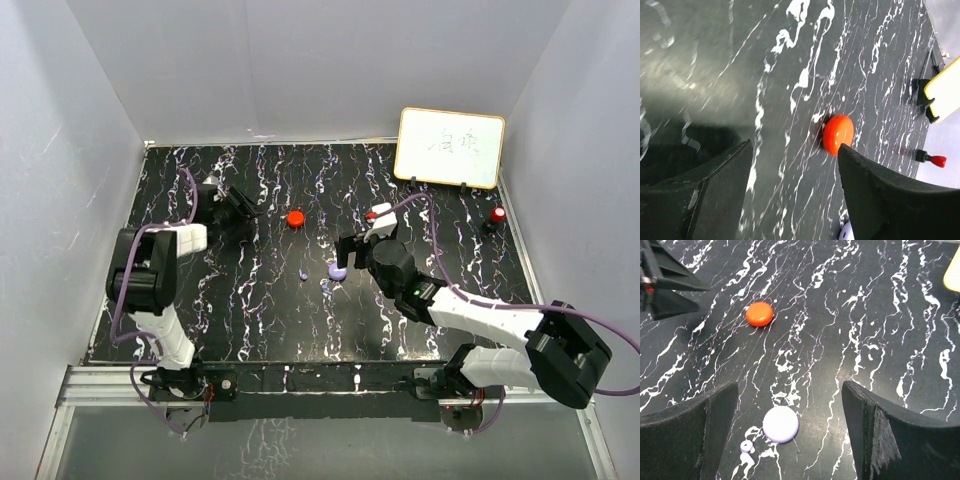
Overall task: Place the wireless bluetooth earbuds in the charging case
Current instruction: Place the charging case at the center of the board, then pick up the charging case at the center of the board.
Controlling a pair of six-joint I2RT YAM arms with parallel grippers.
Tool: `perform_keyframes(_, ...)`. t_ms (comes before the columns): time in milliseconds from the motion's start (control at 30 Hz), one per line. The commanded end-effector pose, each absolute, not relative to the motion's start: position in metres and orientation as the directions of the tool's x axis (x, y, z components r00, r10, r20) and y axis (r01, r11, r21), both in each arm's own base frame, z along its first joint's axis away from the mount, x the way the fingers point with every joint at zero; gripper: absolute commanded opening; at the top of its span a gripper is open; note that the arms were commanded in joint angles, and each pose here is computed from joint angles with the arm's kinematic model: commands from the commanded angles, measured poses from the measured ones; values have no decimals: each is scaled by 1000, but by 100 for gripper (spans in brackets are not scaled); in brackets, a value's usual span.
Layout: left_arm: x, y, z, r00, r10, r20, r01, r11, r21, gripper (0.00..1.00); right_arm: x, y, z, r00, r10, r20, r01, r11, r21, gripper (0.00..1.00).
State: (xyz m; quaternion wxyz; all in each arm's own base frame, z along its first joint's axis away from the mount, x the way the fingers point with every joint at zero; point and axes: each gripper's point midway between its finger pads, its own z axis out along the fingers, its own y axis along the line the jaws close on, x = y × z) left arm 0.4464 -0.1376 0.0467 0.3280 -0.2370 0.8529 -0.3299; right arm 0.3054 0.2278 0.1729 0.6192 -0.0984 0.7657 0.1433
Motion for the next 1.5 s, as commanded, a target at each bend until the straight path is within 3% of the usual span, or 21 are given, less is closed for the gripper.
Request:
perform_keyframes(0,416,-132,85,-657,-581,-481,-133,717,-684,67,307,237,163,-275,48,-960,-350,925,147,83)
perform_keyframes(400,339,-171,113,-673,-472,-569,17,760,-650,67,300,255,100,-518,-25,-855,-394,894,212,82)
perform_keyframes(667,337,-185,117,-692,-451,-564,59,743,-667,66,301,272,82,-604,-29,-796,-403,874,273,81)
perform_keyframes(1133,335,-191,114,-704,-454,-546,67,723,-688,66,301,275,53,-645,-96,-758,-412,879,239,79)
perform_keyframes(1467,334,-193,113,-709,-455,-539,65,719,-692,66,303,272,37,-648,-141,-748,-402,898,180,72)
